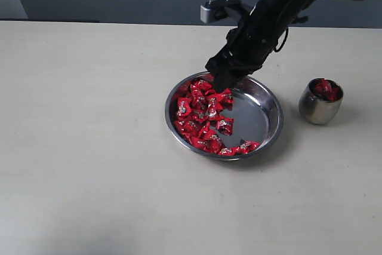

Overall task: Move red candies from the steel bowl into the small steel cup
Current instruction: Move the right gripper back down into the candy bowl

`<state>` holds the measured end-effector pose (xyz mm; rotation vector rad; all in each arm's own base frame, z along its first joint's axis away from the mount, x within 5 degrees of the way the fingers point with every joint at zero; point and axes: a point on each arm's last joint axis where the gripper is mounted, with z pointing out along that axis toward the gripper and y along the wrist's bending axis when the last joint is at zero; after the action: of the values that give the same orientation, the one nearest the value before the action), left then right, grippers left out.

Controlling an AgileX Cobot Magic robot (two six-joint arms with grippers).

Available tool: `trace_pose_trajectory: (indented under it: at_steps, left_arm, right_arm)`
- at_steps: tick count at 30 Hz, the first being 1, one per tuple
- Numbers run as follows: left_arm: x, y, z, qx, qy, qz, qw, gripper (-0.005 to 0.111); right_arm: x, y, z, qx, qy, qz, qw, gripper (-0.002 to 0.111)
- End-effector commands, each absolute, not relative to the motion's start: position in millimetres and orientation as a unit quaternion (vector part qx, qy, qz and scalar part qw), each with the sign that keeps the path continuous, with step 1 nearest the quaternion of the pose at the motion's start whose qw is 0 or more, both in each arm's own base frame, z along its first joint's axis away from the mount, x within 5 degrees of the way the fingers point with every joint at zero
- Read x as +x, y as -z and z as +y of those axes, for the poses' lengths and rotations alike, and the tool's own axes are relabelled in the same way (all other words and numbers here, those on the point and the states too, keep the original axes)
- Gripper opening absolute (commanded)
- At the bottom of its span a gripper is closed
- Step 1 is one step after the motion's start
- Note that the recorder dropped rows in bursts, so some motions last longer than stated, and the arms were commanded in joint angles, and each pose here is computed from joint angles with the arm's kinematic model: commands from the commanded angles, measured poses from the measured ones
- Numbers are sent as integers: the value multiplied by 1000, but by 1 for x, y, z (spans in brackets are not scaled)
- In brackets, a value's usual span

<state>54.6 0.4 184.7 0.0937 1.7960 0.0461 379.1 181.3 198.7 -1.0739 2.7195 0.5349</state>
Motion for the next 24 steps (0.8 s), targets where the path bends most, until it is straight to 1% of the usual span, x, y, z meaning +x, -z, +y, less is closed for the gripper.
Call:
trace_pose_trajectory:
  at_steps: [1, 6, 11, 24]
  left_arm:
    - [54, -186, 0, 43, -15, 779, 626, 0]
    - [54, -186, 0, 43, -15, 779, 626, 0]
    - [54, -186, 0, 43, -15, 779, 626, 0]
    - [54, -186, 0, 43, -15, 779, 626, 0]
  right_arm:
    - [373, -174, 188, -390, -160, 906, 32, 43]
    - [373, -151, 189, -391, -155, 907, -4, 42]
    - [379, -138, 181, -377, -102, 921, -11, 42]
    - [383, -136, 184, -366, -108, 924, 11, 42]
